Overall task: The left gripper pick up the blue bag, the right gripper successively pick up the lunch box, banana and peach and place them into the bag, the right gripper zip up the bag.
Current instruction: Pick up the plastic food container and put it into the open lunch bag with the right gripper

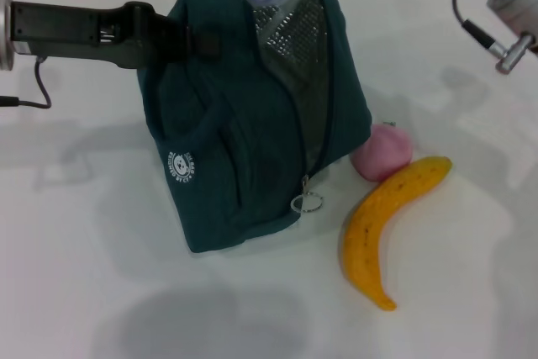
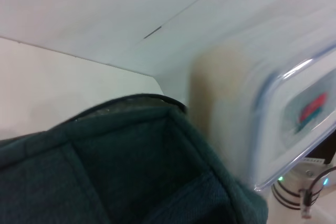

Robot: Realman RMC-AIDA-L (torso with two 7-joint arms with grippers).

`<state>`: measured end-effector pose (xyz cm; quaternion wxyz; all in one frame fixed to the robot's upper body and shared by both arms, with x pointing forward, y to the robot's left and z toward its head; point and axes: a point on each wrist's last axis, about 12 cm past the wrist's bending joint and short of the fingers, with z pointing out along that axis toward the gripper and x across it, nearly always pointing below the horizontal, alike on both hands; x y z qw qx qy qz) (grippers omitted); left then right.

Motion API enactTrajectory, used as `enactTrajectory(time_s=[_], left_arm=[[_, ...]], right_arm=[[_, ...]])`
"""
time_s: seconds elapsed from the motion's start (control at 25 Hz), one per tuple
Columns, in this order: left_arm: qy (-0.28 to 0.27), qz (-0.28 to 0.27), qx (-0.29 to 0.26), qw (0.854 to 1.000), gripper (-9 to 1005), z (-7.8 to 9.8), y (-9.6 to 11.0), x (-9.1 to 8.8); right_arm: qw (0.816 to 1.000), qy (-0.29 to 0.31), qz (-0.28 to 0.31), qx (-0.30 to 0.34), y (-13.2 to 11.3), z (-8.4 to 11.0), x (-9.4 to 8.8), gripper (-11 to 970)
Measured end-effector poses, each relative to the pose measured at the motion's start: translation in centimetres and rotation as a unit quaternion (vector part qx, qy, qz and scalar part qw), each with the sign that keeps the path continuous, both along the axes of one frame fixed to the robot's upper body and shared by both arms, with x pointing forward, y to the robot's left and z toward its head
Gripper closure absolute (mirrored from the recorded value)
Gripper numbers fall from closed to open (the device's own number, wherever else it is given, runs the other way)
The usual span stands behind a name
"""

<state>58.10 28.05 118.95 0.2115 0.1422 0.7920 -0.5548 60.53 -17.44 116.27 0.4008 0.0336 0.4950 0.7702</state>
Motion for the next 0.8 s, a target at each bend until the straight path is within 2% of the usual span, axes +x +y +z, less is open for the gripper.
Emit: enactTrajectory(time_s=[0.16,0.48,0.8], left_arm=[[0.0,-0.001,-0.002,1.0,958,0.0,-0.1,0.0],[0.003,-0.001,-0.005,1.0,958,-0.1,-0.2,-0.1],[-0.001,-0.006,-0.006,1.0,959,0.1,-0.6,0.1]], right_arm=[[0.999,0.02,0.008,-0.028,0.0,-1.6,-0.9,865],[0.998,0.041,-0.003,-0.051,-1.1,-3.4,-1.9,865],[0.993,0.057,0.019,-0.105,-0.3,-4.3,-2.0,864]])
